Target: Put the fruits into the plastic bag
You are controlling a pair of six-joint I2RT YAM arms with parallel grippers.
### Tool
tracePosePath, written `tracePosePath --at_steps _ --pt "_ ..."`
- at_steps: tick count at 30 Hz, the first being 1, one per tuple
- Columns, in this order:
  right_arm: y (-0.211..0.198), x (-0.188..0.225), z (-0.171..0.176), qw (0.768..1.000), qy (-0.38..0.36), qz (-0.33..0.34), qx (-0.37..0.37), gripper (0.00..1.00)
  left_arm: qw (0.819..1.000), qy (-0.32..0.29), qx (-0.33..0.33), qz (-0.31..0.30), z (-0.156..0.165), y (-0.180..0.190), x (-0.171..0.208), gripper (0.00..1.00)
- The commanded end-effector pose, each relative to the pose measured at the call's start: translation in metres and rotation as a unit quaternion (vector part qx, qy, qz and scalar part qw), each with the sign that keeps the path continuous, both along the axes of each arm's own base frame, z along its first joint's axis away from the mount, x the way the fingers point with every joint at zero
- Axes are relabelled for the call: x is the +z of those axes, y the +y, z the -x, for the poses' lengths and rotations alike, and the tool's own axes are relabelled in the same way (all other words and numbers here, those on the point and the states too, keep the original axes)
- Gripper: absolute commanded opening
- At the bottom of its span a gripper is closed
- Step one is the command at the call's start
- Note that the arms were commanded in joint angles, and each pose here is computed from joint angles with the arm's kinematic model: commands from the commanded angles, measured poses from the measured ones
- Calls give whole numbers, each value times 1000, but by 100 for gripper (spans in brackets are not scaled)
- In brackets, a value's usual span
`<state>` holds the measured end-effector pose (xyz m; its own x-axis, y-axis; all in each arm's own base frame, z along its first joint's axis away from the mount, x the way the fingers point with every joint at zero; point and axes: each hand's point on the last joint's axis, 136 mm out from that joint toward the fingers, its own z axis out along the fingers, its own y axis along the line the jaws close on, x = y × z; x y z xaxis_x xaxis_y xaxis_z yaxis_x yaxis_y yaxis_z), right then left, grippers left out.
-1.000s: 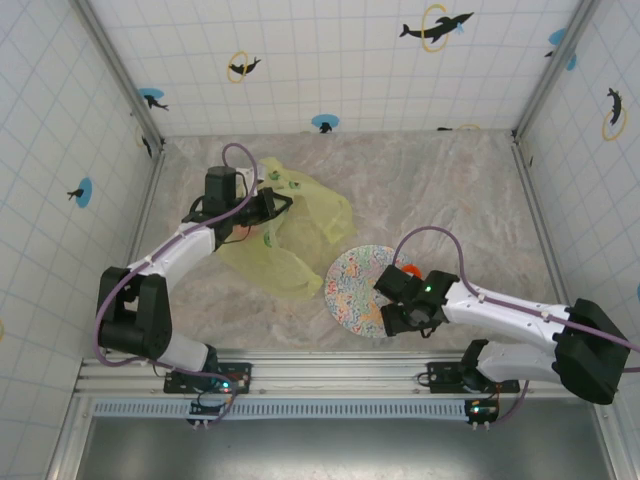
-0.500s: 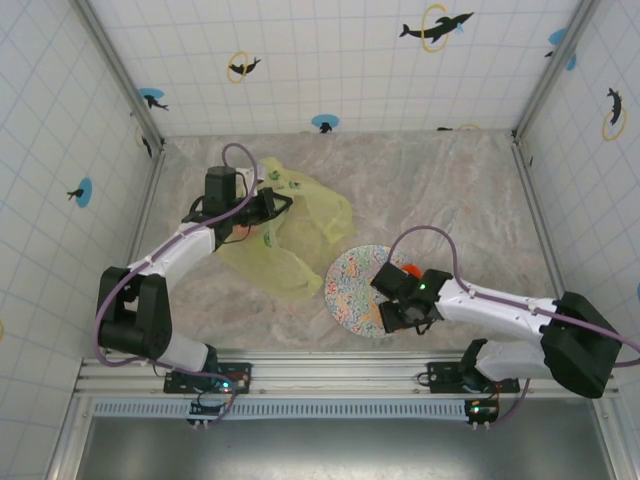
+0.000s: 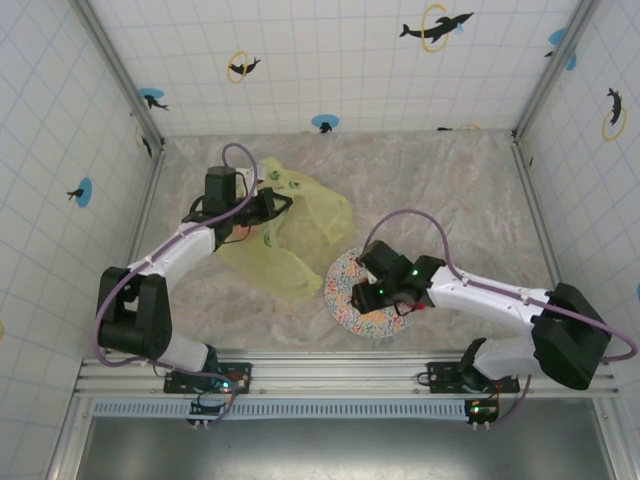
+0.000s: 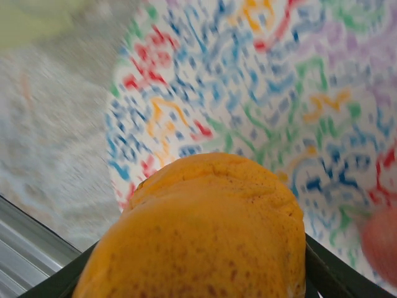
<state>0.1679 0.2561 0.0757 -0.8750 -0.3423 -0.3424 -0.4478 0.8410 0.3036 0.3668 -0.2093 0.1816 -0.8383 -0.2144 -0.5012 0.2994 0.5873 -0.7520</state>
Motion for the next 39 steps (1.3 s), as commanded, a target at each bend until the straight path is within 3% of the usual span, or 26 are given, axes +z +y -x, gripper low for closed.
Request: tracePosePath --at_steps 1,11,23,29,39 --pt "40 38 -34 995 -69 -70 31 60 1000 -10 -5 -2 0 -2 5 0" --pt "88 56 -95 962 -188 -179 83 59 1000 -16 -7 -6 0 -1 7 0" --pt "161 32 -118 934 -245 -172 194 59 1000 -17 -9 -5 0 -2 7 0" --pt "171 20 -155 940 -263 -162 148 58 1000 -22 -5 -7 0 -1 11 0" --pt "159 21 -200 916 -336 -216 28 56 1000 -28 7 -8 -3 4 13 0"
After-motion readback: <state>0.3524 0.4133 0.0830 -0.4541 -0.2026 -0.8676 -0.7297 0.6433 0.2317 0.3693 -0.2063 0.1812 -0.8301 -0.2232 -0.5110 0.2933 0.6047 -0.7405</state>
